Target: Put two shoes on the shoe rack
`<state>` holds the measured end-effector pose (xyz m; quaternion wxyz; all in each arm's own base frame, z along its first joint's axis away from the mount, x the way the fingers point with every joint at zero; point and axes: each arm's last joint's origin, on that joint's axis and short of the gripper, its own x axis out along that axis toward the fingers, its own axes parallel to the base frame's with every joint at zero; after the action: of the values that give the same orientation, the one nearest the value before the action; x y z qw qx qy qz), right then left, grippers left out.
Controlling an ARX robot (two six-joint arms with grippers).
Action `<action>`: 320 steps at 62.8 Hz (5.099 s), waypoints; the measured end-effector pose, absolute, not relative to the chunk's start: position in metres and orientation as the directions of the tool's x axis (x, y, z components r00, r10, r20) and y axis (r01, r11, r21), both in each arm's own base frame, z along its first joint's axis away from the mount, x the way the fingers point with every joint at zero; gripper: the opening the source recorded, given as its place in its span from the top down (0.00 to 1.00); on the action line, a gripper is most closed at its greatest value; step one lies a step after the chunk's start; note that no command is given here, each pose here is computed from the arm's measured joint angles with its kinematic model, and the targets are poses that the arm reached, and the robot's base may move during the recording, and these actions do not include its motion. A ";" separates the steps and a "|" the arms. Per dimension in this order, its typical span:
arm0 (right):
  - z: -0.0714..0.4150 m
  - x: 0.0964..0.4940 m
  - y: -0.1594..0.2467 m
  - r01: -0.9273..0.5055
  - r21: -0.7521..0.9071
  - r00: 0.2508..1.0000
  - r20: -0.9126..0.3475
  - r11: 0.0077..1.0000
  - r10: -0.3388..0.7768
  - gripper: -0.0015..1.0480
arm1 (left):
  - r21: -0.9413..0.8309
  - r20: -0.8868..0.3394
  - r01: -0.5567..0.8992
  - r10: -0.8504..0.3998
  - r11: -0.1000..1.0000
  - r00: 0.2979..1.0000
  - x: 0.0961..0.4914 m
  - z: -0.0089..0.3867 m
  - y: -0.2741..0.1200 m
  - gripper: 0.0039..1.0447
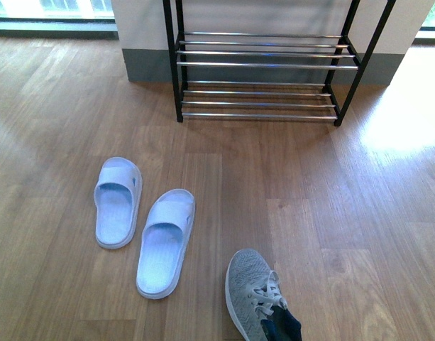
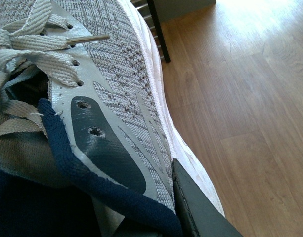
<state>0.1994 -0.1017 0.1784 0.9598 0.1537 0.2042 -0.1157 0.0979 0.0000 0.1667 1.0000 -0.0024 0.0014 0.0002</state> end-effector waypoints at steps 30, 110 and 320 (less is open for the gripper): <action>0.177 0.199 -0.101 0.271 0.249 0.890 -0.433 0.930 -0.143 0.99 | -0.005 -0.003 -0.002 0.002 1.000 1.000 0.098 0.167 0.000 0.09; 0.176 0.198 -0.102 0.284 0.242 0.885 -0.438 0.928 -0.157 0.99 | -0.048 -0.418 -0.179 0.143 0.983 0.897 0.102 0.163 -0.004 0.09; 0.176 0.198 -0.102 0.283 0.242 0.886 -0.438 0.928 -0.156 0.99 | 0.097 -0.952 -0.117 0.127 0.988 0.280 0.249 -0.115 -0.107 0.09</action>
<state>0.1981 -0.1016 0.1758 0.9591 0.1512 0.2101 -0.1143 0.2491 -0.1073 -0.1148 0.8001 0.0039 0.5950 0.0763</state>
